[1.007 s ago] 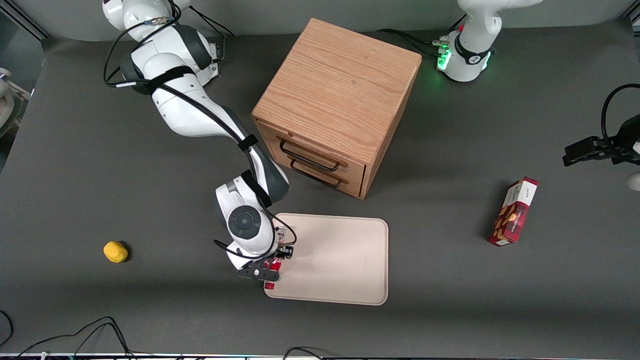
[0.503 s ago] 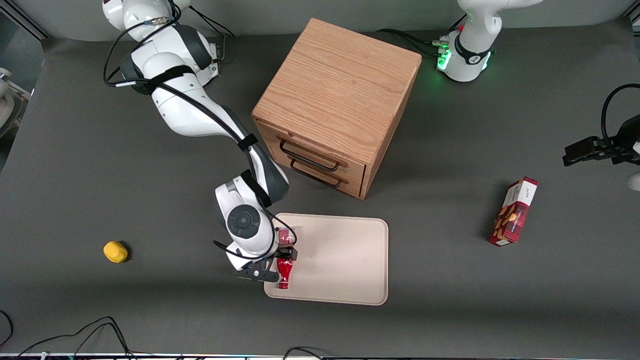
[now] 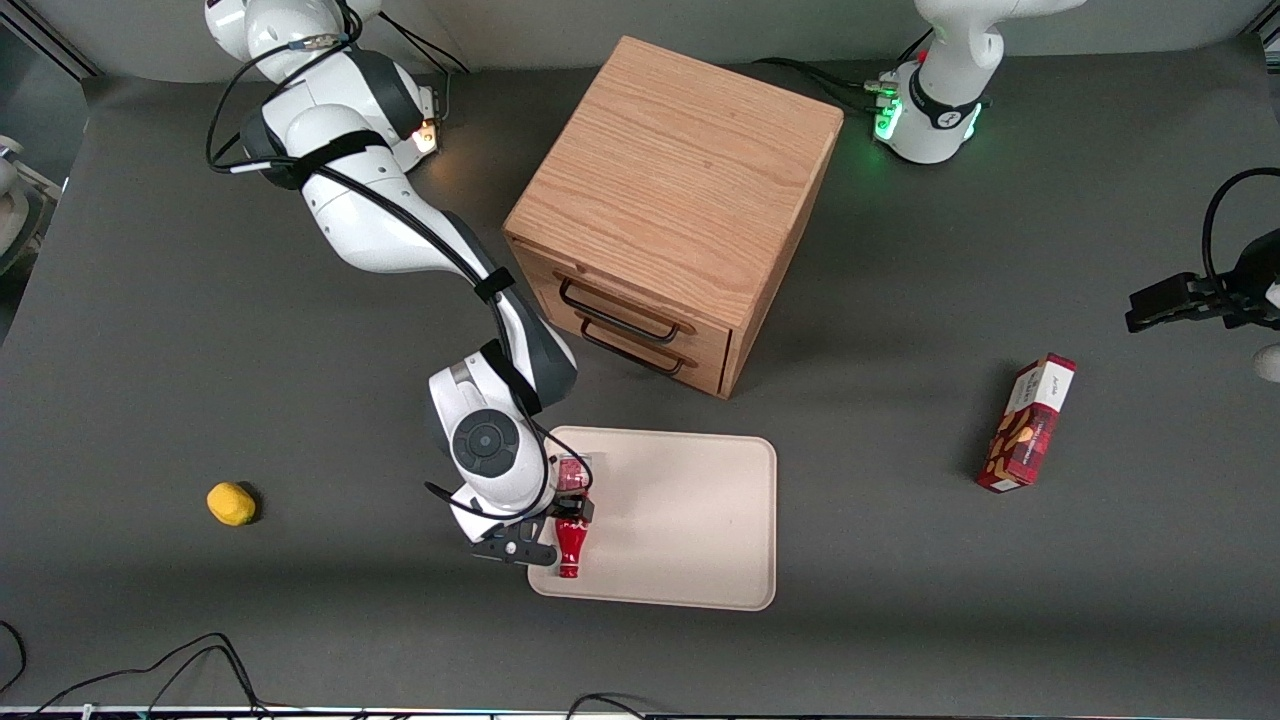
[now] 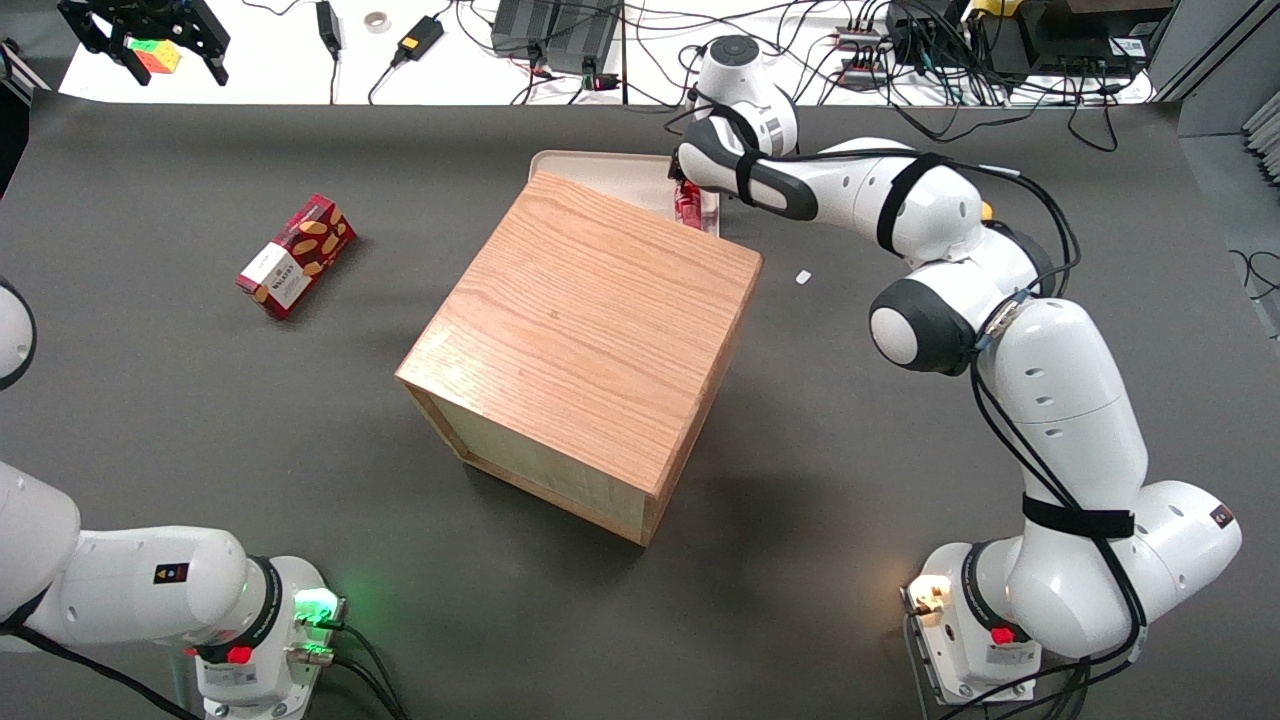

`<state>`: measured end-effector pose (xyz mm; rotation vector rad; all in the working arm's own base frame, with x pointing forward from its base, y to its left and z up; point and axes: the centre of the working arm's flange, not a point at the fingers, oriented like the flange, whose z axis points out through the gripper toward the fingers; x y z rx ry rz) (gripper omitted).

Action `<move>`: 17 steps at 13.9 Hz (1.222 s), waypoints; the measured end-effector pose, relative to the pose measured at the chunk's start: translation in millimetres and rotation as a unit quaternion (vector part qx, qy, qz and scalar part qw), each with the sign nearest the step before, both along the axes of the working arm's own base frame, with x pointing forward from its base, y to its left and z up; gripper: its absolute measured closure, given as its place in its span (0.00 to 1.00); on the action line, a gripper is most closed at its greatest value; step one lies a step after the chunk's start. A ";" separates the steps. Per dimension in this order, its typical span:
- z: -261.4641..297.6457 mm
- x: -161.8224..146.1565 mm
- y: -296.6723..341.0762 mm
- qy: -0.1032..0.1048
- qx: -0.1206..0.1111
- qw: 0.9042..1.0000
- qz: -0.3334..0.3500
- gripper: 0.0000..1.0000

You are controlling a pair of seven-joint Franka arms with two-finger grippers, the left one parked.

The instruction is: Place coke bottle on tray

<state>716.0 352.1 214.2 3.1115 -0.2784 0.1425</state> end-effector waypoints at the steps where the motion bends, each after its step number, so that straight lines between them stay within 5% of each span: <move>1: 4.2 0.2 -0.7 0.003 -0.002 1.000 -0.001 0.00; 7: 83.8 -1.1 -8.2 0.023 0.005 1.000 -0.017 0.00; 10: 138.9 -8.5 -42.5 0.055 -0.006 0.998 -0.037 0.00; 17: 241.0 -85.3 -184.2 0.107 0.000 0.994 0.020 0.00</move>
